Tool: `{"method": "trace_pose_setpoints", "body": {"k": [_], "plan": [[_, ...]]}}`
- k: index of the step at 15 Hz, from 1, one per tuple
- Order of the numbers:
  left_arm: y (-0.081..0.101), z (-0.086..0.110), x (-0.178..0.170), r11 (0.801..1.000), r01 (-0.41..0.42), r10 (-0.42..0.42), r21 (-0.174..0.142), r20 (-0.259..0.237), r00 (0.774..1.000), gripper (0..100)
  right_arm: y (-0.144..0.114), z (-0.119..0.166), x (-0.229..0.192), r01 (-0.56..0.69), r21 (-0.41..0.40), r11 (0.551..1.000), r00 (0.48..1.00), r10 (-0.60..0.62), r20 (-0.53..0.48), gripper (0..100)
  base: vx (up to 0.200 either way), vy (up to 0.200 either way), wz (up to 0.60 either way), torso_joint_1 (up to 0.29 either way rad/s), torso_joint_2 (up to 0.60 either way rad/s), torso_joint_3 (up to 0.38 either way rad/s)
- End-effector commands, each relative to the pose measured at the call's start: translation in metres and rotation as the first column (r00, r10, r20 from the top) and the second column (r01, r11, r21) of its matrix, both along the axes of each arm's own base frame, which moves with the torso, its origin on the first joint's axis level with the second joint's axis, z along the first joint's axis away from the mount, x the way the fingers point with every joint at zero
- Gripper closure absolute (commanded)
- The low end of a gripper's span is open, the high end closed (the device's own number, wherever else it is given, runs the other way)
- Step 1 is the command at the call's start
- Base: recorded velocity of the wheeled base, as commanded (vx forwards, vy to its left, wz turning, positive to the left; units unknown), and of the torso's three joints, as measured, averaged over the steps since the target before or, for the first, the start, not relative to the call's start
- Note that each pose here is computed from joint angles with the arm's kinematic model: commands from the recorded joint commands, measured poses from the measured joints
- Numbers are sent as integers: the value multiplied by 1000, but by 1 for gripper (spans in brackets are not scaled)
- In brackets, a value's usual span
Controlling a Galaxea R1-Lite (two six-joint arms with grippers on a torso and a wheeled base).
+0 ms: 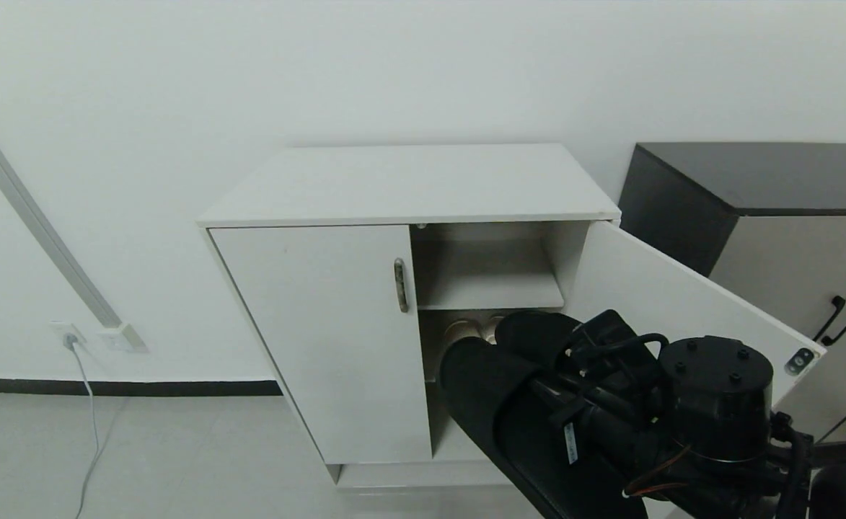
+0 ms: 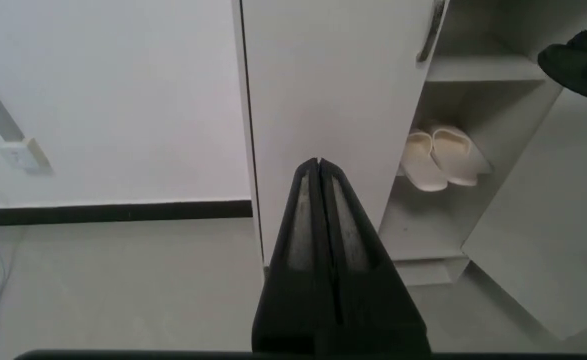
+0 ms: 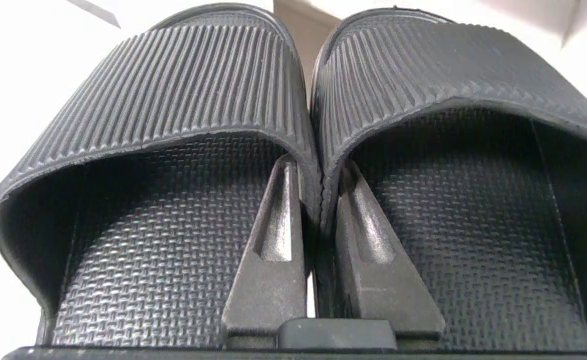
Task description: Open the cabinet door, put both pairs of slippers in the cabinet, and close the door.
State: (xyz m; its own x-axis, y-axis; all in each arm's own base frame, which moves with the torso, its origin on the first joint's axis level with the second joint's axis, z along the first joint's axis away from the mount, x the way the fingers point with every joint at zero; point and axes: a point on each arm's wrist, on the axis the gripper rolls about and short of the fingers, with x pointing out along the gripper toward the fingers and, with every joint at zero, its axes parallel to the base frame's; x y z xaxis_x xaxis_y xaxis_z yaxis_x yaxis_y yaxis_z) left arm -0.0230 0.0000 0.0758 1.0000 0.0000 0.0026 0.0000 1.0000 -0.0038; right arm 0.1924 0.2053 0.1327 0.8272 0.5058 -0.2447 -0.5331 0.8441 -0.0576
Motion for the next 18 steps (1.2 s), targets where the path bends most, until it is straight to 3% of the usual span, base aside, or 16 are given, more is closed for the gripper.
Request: {"method": "trace_pose_setpoints", "body": {"k": [1,11,18], "plan": [[0,0,0,1000,0,0,-1,-1,1000,100,0,-1,0,-1,-2,1000,1000,1,-2,100,0,0,0,-188,500,320],[0,0,0,1000,2,-2,2,-1,1000,100,0,-1,0,-3,-3,1000,1000,3,-4,100,0,0,0,-137,475,339],[0,0,0,1000,2,-2,1,-1,1000,100,0,-1,0,-3,-2,1000,1000,3,-4,100,0,0,0,-36,415,376]]}}
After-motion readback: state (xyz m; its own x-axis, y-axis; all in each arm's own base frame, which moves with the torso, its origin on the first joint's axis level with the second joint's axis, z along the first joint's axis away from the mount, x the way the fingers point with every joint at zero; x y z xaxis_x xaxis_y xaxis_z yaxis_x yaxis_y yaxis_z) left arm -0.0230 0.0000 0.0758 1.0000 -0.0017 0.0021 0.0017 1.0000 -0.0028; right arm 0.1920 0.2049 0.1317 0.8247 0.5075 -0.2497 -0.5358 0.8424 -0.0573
